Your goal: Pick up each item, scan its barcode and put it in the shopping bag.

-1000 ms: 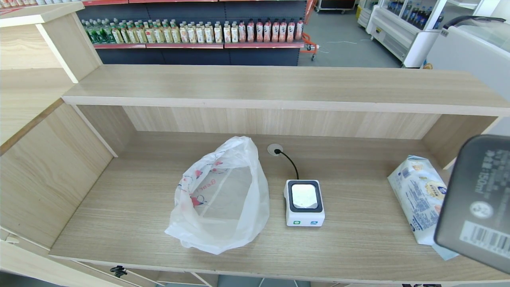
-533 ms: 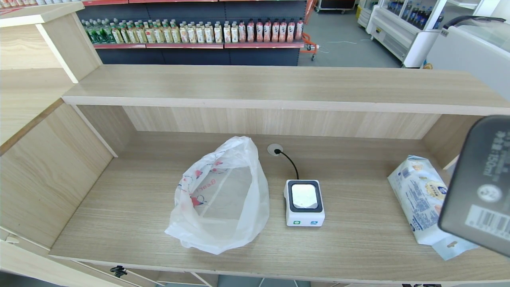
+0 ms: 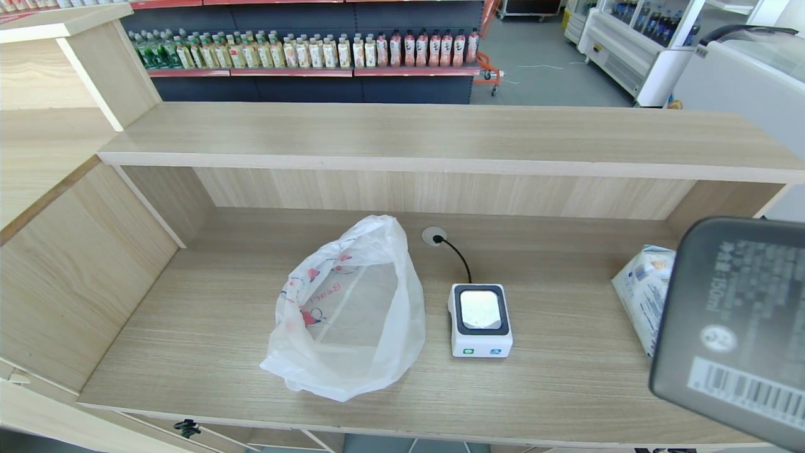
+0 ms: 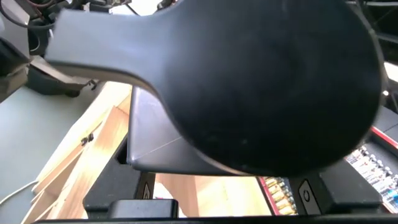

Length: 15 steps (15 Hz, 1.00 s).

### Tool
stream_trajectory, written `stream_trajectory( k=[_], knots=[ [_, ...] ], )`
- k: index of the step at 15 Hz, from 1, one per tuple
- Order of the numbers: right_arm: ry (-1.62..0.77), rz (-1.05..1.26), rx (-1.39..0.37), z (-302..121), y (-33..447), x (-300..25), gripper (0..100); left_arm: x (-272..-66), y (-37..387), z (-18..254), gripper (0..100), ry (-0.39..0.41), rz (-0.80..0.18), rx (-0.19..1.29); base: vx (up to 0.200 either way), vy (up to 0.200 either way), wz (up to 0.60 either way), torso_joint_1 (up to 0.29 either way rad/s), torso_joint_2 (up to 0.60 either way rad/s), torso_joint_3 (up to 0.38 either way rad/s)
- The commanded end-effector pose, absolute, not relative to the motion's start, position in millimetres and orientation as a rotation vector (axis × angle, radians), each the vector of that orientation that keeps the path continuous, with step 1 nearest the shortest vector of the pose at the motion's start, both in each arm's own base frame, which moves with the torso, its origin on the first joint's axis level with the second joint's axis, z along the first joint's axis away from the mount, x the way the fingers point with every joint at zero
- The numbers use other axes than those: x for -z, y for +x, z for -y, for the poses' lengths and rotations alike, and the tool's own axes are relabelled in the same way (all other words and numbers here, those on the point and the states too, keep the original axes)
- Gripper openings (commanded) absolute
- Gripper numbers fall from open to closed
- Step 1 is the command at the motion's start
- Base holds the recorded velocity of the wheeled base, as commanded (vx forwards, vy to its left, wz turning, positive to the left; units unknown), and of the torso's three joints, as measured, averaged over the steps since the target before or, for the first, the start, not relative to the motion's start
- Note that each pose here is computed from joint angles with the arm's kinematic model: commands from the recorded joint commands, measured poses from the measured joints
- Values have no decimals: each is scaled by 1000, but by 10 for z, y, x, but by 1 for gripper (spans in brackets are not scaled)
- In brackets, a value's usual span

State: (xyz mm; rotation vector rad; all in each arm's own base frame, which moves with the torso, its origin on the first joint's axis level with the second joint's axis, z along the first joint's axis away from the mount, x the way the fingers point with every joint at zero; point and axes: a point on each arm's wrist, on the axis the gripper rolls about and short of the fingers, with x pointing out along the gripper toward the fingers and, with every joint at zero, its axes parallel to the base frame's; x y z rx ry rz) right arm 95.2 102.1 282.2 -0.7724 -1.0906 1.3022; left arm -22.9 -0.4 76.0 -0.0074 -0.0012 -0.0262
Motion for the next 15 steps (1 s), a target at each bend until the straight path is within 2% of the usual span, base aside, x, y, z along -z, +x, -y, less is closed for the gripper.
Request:
stream_trajectory(
  k=[1, 3, 5, 7, 15],
  knots=[
    [-769, 1055, -1323, -1099, 1045, -2778, 0, -759, -229, 4, 100, -8, 1, 26, 0, 0, 0, 0, 0, 0],
    [-762, 977, -1279, -1145, 1118, -2747, 0, -759, -229, 4, 100, -8, 1, 26, 0, 0, 0, 0, 0, 0],
    [-656, 729, -1105, -1216, 1273, -2807, 0, -759, -229, 4, 100, -8, 1, 26, 0, 0, 0, 0, 0, 0],
    [-547, 629, -1017, -1330, 1453, -2894, 0, -759, -229, 4, 100, -8, 1, 26, 0, 0, 0, 0, 0, 0],
    [152, 128, -690, -1150, 1693, -2735, 0, -759, -229, 4, 100, -8, 1, 26, 0, 0, 0, 0, 0, 0]
  ],
)
